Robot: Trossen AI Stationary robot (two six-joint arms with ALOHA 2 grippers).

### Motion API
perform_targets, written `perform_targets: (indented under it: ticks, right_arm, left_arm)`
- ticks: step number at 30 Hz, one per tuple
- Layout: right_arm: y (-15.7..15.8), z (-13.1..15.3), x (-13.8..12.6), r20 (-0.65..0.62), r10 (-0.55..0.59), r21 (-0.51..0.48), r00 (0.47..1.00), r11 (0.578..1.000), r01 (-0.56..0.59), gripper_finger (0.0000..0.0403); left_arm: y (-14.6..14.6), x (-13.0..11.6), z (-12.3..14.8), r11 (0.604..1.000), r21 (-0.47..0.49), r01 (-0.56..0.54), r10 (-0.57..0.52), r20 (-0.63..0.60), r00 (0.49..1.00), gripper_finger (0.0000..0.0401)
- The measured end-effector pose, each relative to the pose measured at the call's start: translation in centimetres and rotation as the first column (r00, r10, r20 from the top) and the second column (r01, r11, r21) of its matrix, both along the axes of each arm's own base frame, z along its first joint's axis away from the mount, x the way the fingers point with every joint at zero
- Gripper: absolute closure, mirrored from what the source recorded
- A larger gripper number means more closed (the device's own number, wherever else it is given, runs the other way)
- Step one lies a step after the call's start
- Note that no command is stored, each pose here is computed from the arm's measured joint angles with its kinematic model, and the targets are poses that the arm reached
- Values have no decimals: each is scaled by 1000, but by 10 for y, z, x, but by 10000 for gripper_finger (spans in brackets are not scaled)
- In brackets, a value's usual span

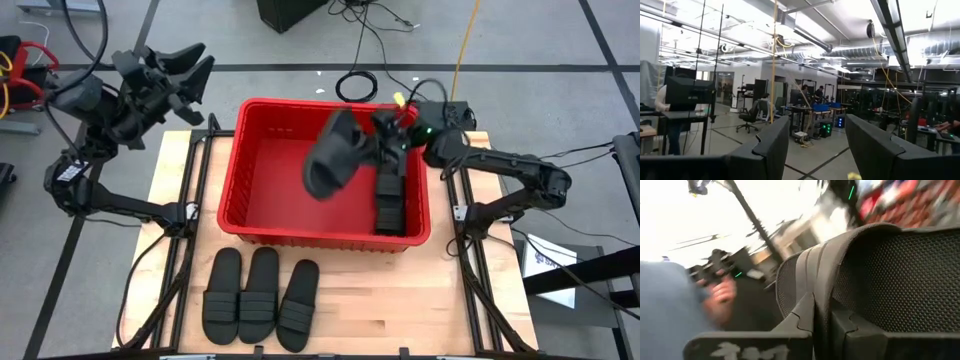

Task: Pick and place slides into bin
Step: Put the black slide into the red bin

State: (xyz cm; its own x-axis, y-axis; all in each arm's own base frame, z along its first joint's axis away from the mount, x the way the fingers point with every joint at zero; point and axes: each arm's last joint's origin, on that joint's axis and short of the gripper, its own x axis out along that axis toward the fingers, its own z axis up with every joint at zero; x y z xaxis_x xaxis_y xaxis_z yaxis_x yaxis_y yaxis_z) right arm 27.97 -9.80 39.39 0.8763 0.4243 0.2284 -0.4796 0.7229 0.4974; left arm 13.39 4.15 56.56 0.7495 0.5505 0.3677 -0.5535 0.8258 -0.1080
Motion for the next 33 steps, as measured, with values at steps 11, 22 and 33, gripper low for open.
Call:
perform_targets:
  ticks: [11,22,33]
  right_arm:
    - [-34,68,-19,242,-503,-323,830,764,558,395]
    - [-42,109,-61,-64,-844,-541,533,478,692,395]
    - [-66,67,-51,-539,-503,-342,675,864,371,395]
  left_arm:
    - [4,14,-4,999,-49,-16,16,-1,1000,201]
    - [6,20,-6,998,-52,-25,24,-13,1000,201]
    - [11,25,-6,998,-36,-58,57,-21,998,201]
